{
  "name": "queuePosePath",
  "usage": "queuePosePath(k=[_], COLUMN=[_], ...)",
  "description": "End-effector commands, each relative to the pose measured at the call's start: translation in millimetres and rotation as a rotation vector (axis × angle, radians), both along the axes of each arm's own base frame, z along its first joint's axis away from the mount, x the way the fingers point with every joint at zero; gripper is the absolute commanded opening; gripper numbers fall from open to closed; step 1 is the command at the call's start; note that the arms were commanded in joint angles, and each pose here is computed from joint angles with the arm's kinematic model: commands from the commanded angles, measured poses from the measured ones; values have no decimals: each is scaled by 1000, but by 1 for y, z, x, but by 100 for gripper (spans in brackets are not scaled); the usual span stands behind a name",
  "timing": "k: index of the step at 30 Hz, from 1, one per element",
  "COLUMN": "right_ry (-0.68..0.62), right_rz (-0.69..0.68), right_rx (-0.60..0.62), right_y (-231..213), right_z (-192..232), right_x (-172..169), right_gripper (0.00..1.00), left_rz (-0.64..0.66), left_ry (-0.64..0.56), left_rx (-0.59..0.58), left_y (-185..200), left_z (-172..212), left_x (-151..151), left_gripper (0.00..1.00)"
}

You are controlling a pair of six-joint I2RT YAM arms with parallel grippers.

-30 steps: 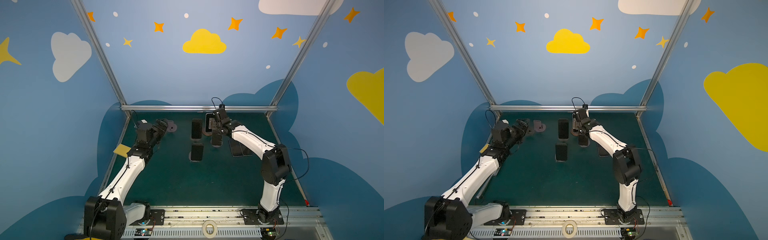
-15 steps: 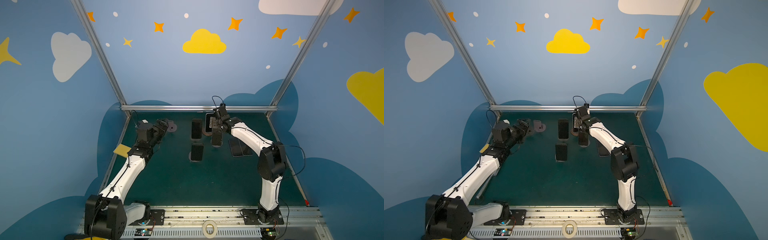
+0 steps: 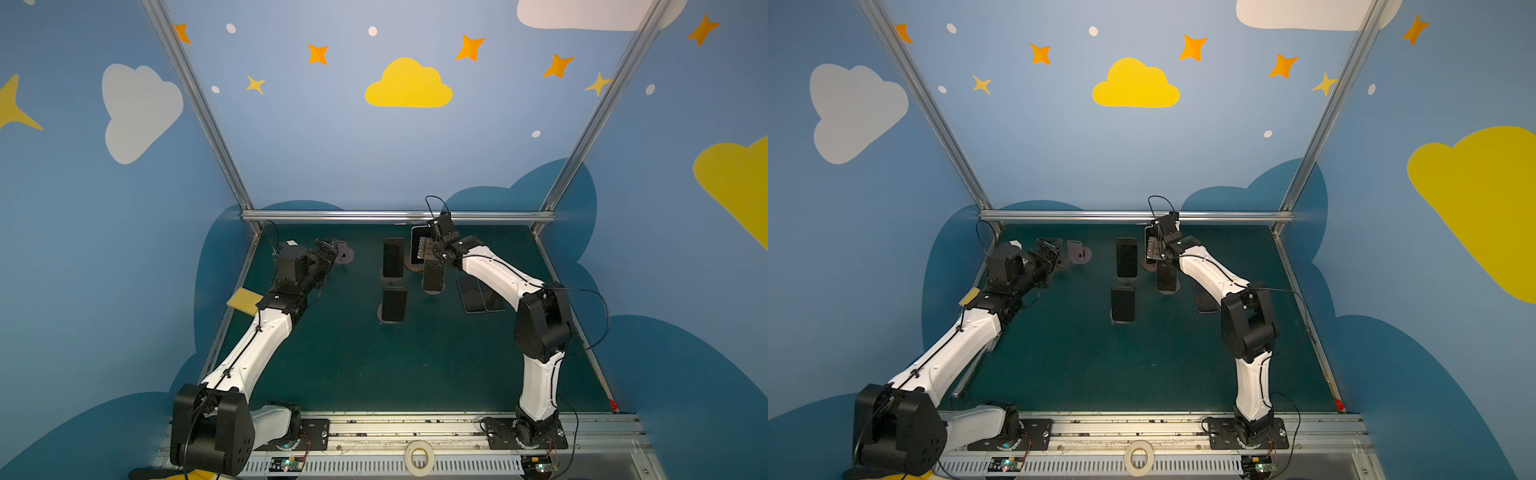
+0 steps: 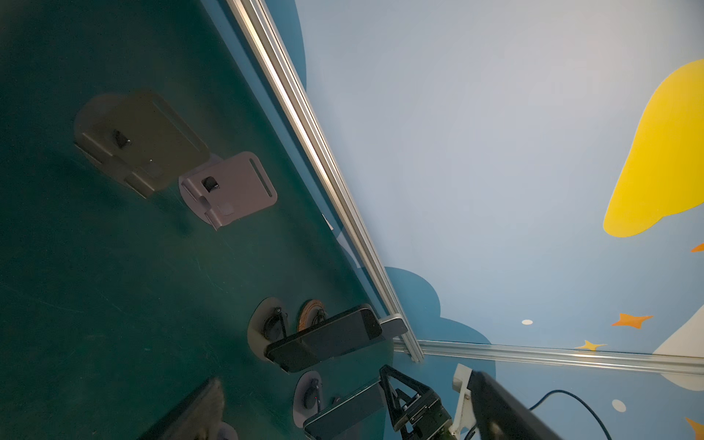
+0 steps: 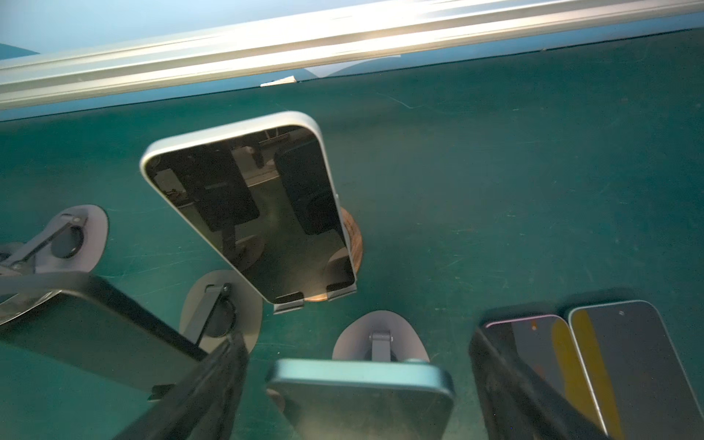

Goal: Remove the phone from the phone stand

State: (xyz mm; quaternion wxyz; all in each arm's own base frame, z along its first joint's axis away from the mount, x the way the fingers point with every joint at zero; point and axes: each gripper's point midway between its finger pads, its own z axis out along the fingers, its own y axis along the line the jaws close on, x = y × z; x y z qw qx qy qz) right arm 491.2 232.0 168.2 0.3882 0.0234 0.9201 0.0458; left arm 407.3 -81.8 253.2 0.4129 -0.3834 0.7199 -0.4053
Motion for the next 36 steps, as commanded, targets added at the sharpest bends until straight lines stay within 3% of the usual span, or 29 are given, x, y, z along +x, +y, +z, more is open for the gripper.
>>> queuePosePath(k=[1,21,36], right_ry=[6,3,10], right_rz=[8,-75,-65], right_rx=[15,-17,2], right_y=[2,-7,-3], right_z=[-6,-24,-32], right_x=[3,8,4], right_gripper=[92,91,80], left_rz=[-1,0,0], left_ry=[-34,-24,-37], left_rx=[-6,-14,-31], left_y=[1,1,3], left_z=[10,7,11], left_x=[2,2,2], left_gripper=[100,100,100])
